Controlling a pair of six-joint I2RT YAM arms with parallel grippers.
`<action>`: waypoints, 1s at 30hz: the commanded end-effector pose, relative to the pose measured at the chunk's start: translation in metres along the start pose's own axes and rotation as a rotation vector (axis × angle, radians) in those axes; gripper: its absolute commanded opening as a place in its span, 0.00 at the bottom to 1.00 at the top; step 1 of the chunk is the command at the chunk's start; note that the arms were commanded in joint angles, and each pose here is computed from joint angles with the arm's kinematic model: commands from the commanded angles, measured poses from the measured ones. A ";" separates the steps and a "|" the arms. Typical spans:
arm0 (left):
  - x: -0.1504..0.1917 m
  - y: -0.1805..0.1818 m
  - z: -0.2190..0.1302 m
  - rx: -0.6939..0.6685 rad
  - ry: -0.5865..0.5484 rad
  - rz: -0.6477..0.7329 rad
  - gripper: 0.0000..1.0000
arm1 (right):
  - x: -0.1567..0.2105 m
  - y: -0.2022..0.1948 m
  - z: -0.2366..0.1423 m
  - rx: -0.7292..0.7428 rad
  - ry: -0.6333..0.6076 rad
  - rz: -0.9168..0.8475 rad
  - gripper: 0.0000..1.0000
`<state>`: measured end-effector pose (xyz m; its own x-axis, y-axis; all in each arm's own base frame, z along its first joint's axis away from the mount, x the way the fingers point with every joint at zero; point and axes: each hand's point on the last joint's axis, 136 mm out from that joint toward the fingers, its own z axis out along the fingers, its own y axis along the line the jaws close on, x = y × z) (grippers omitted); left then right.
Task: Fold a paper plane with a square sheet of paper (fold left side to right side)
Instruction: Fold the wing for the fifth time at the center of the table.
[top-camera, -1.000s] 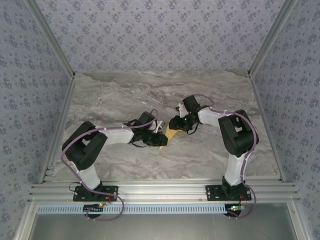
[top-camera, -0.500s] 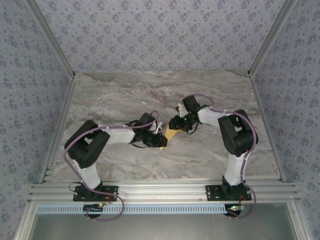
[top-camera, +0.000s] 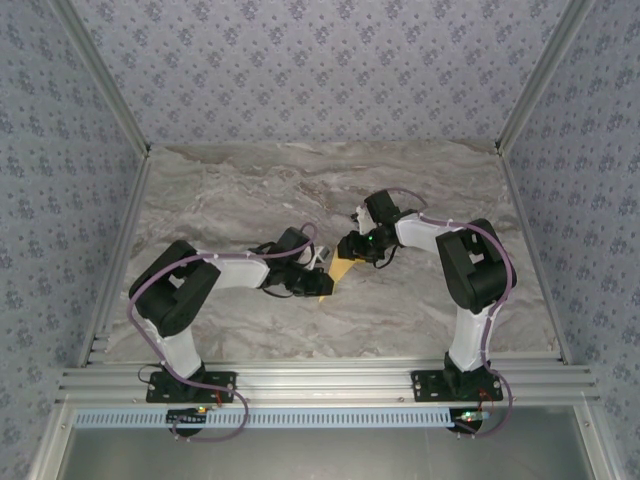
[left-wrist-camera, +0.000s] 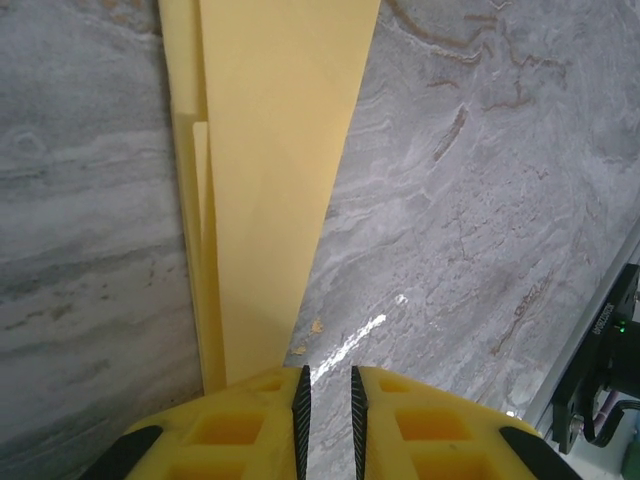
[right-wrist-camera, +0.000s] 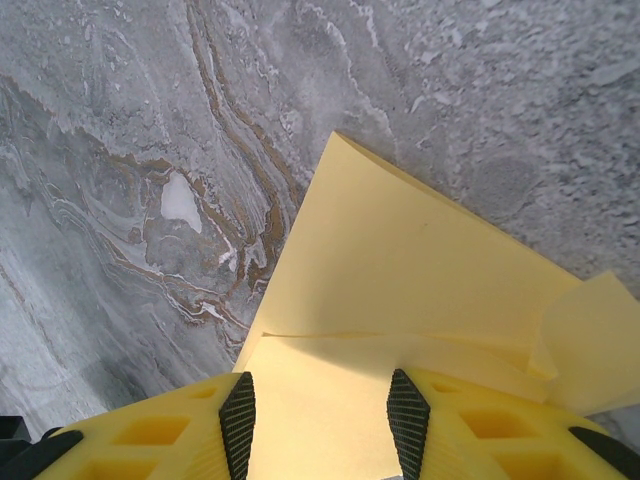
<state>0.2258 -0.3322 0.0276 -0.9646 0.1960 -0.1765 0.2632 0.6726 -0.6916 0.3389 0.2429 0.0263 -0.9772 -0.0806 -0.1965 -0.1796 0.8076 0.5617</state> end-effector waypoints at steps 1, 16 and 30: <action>0.014 0.014 0.004 -0.035 0.035 -0.019 0.20 | 0.023 -0.037 0.013 0.138 0.081 0.058 0.46; 0.038 0.026 -0.001 -0.083 0.075 -0.026 0.15 | 0.023 -0.040 0.012 0.151 0.084 0.059 0.46; 0.038 0.010 -0.022 -0.063 0.032 0.007 0.14 | 0.024 -0.041 0.013 0.152 0.088 0.062 0.46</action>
<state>0.2033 -0.3070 0.0213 -0.9652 0.1960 -0.1732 0.2615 0.7133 -0.6503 0.3392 0.2424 0.0256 -0.9783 -0.0805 -0.1909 -0.1756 0.8111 0.5579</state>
